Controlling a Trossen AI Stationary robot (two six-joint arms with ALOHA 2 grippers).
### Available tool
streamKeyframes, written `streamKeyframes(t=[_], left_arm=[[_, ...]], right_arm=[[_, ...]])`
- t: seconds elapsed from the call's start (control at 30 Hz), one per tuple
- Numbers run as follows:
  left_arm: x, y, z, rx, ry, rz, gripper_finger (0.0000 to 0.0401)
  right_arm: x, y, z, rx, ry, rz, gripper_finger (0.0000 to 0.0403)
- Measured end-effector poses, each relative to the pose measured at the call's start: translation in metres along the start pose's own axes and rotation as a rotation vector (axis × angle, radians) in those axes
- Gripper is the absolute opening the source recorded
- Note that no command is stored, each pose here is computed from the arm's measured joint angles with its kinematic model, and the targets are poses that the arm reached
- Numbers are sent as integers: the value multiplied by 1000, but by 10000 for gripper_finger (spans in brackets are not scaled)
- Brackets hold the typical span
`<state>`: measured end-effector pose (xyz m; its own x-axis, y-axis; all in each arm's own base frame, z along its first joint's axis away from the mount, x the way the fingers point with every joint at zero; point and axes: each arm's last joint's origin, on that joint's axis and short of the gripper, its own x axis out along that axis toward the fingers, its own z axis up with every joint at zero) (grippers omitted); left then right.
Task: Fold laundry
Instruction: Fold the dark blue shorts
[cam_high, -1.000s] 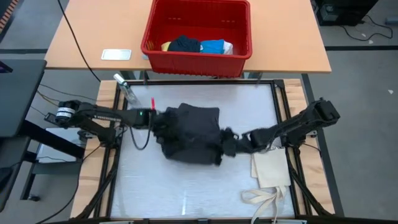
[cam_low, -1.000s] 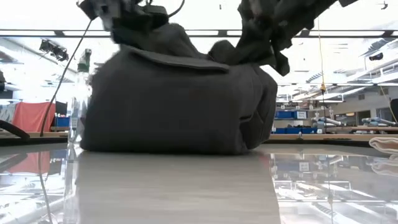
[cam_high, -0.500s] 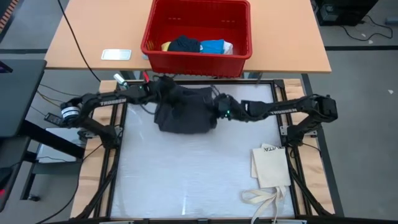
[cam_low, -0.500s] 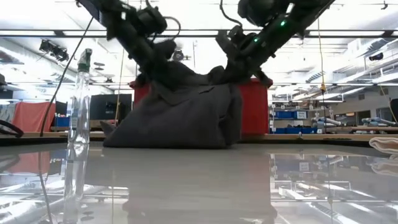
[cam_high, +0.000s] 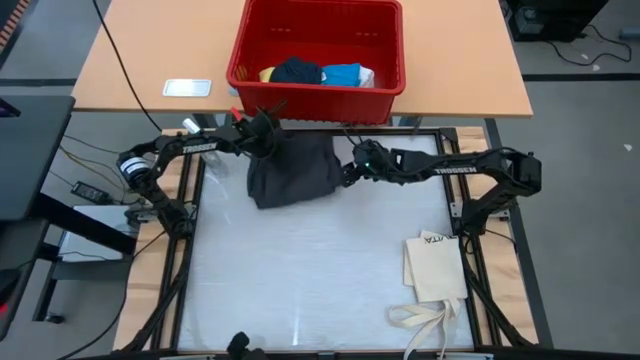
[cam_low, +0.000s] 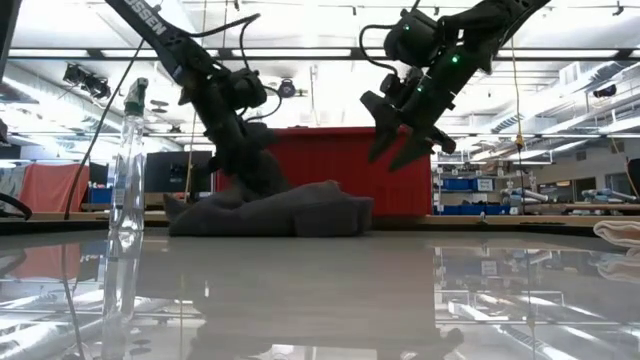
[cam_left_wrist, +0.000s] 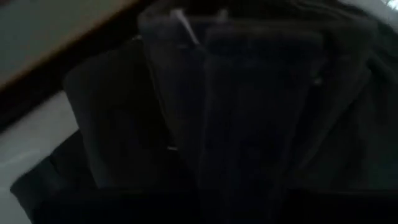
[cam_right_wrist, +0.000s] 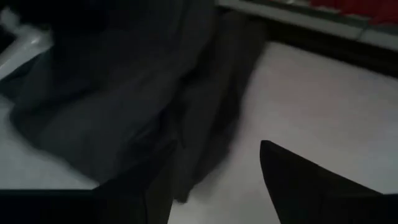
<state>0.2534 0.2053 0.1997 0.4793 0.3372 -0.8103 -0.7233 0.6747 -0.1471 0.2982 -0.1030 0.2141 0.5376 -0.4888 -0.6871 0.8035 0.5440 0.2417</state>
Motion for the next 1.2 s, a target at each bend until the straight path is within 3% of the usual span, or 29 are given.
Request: streamKeyframes(t=[0.13,0.33,0.5,0.57,0.67,0.73,1.03,1.2], left_arm=[[-5,0,0,-46,-1,0,67],[-35,0,3,-55,-43,-7,163],[-66,0,9,-56,-155,-26,224],[-72,-5,13,-54,-205,-87,234],[-74,-23,18,11,-246,-278,233],[-70,-38,17,53,-255,-334,223],[0,-67,3,104,-129,-353,175],[33,-67,-10,146,-42,-305,151]], right_arm=[[-1,3,-3,22,36,29,218],[-5,12,-12,46,87,87,202],[-7,14,-17,87,145,96,201],[-7,14,-20,95,176,92,201],[-8,15,-23,108,214,112,201],[-9,17,-25,108,219,117,201],[-23,33,-35,138,168,110,201],[-26,38,-42,189,183,105,179]])
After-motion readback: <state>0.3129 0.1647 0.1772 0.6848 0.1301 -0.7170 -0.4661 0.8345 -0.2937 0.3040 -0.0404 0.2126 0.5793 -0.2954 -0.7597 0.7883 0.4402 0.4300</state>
